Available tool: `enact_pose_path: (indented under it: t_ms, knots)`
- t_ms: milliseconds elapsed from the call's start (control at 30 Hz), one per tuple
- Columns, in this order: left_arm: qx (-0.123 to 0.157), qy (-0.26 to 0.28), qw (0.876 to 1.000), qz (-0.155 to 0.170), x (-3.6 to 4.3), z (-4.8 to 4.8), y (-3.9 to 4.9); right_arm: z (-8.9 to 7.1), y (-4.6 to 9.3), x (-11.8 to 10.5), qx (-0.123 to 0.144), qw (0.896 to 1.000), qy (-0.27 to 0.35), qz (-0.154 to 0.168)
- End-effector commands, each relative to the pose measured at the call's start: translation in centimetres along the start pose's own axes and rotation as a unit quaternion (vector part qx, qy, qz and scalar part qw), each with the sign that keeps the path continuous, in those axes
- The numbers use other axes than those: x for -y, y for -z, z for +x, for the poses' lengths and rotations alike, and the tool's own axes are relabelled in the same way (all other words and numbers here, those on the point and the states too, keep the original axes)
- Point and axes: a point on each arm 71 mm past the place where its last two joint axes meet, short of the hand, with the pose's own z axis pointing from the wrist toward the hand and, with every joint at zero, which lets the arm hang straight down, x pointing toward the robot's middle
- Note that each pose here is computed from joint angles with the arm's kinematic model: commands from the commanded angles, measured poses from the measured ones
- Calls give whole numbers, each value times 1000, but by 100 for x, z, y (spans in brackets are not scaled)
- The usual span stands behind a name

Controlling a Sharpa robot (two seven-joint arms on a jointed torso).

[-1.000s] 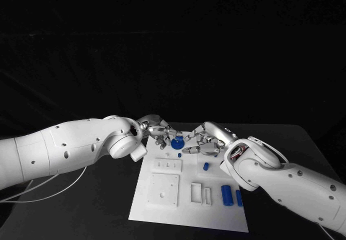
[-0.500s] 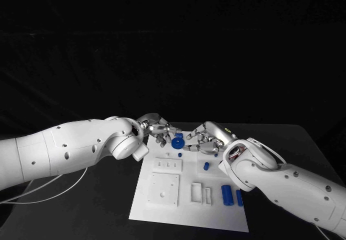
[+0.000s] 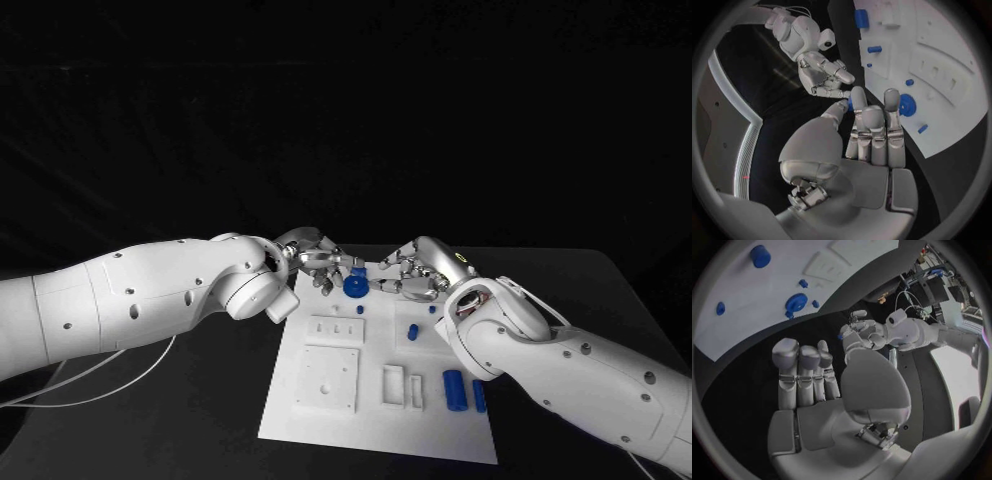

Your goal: Assemble the parts on the task board

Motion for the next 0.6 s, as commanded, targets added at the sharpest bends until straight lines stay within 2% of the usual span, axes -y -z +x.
enact_pose_path:
  t_ms: [33,600]
  knots:
    - [-2,6,1000,2,18,17,0,4,-4,-22,9,1000,0,2]
    - [-13,7,1000,2,31,56,-4,59,-25,-116,1,1000,-9,-13]
